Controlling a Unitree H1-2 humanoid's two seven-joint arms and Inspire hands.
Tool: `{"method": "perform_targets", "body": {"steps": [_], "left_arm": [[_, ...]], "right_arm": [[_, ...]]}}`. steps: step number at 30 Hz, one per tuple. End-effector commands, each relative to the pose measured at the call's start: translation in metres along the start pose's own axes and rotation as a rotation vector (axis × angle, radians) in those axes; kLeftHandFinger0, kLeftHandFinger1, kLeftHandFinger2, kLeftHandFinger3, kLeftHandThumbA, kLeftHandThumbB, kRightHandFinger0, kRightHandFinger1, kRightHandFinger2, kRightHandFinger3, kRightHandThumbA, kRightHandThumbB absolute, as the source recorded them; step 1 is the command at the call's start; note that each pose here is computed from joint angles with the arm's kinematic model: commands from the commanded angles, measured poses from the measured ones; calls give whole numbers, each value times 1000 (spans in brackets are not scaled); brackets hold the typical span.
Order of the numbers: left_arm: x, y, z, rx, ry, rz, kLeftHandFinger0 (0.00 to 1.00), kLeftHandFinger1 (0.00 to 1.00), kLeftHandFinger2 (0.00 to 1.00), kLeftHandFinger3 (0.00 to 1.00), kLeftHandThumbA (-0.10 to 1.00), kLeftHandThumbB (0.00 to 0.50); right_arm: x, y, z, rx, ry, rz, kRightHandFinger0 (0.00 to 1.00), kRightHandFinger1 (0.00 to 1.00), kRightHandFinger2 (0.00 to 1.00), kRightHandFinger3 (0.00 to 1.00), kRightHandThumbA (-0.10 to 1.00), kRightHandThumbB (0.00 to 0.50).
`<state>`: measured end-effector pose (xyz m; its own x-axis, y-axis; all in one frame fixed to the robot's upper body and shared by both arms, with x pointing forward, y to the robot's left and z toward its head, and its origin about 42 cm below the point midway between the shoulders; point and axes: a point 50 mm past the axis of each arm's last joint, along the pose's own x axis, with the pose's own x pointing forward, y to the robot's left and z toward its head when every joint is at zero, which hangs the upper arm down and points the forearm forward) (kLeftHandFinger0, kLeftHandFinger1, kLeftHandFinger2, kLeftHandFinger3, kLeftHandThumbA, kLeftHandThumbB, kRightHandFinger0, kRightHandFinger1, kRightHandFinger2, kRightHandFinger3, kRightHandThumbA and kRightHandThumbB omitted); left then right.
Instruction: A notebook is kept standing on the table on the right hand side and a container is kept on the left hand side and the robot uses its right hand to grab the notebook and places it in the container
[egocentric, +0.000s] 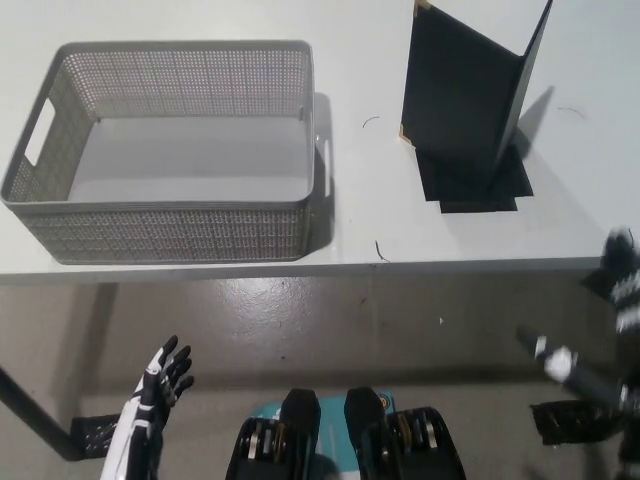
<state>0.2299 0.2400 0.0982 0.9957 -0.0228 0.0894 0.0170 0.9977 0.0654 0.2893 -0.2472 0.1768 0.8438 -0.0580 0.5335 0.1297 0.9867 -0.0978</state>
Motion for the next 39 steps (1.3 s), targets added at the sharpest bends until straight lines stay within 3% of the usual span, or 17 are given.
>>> {"method": "perform_targets", "body": {"steps": [1, 6, 9, 11, 13, 15, 16, 18, 26, 29, 36, 37, 38, 39], "left_arm": [[-4, -3, 4, 35, -64, -32, 1000, 1000, 1000, 1000, 1000, 225], [-12, -6, -6, 58, -41, -31, 1000, 1000, 1000, 1000, 1000, 244], [-13, -7, -10, 50, -37, -38, 1000, 1000, 1000, 1000, 1000, 269], [-15, -9, -12, 45, -32, -38, 1000, 1000, 1000, 1000, 1000, 262], [-17, -10, -13, 61, -42, -51, 1000, 1000, 1000, 1000, 1000, 220], [-19, -11, -13, 71, -39, -54, 1000, 1000, 1000, 1000, 1000, 214], [-20, -11, -13, 86, -37, -60, 1000, 1000, 1000, 1000, 1000, 213], [-21, -13, -14, 94, -28, -63, 1000, 1000, 1000, 1000, 1000, 232], [-24, -16, -16, 68, -36, -78, 1000, 1000, 1000, 1000, 1000, 257], [-24, -15, -16, 66, -53, -73, 1000, 1000, 1000, 1000, 1000, 248], [-28, -14, -17, 61, -68, -74, 1000, 1000, 1000, 1000, 1000, 260], [-28, -14, -17, 59, -68, -73, 1000, 1000, 1000, 1000, 1000, 260], [-29, -17, -20, 57, -70, -74, 1000, 1000, 1000, 1000, 1000, 254], [-29, -18, -21, 57, -71, -75, 1000, 1000, 1000, 1000, 1000, 258]], "right_arm": [[59, -2, 16, -64, -77, -73, 1000, 1000, 1000, 1000, 1000, 500], [114, 8, 21, -44, -81, -112, 1000, 1000, 1000, 1000, 1000, 494], [149, 17, 19, -9, -40, -126, 1000, 1000, 1000, 1000, 1000, 403], [164, 20, 14, 16, -18, -122, 1000, 1000, 1000, 1000, 1000, 411], [185, 25, 8, 31, 15, -122, 1000, 1000, 1000, 1000, 1000, 427], [196, 30, 4, 16, 37, -115, 1000, 1000, 1000, 1000, 1000, 411], [205, 33, -2, -13, 68, -112, 1000, 1000, 1000, 1000, 1000, 428], [219, 37, -11, -36, 110, -103, 1000, 1000, 1000, 1000, 1000, 453], [254, 54, -44, -42, 230, -99, 1000, 1000, 1000, 1000, 1000, 427], [264, 60, -54, -58, 297, -101, 1000, 1000, 1000, 1000, 1000, 464], [277, 75, -76, -49, 518, -106, 1000, 1000, 1000, 1000, 1000, 491], [278, 76, -76, -25, 528, -117, 1000, 1000, 1000, 1000, 961, 496], [280, 72, -76, -1, 558, -187, 1000, 1000, 1000, 1000, 801, 499], [281, 70, -76, -6, 567, -211, 907, 926, 975, 1000, 802, 500]]}}
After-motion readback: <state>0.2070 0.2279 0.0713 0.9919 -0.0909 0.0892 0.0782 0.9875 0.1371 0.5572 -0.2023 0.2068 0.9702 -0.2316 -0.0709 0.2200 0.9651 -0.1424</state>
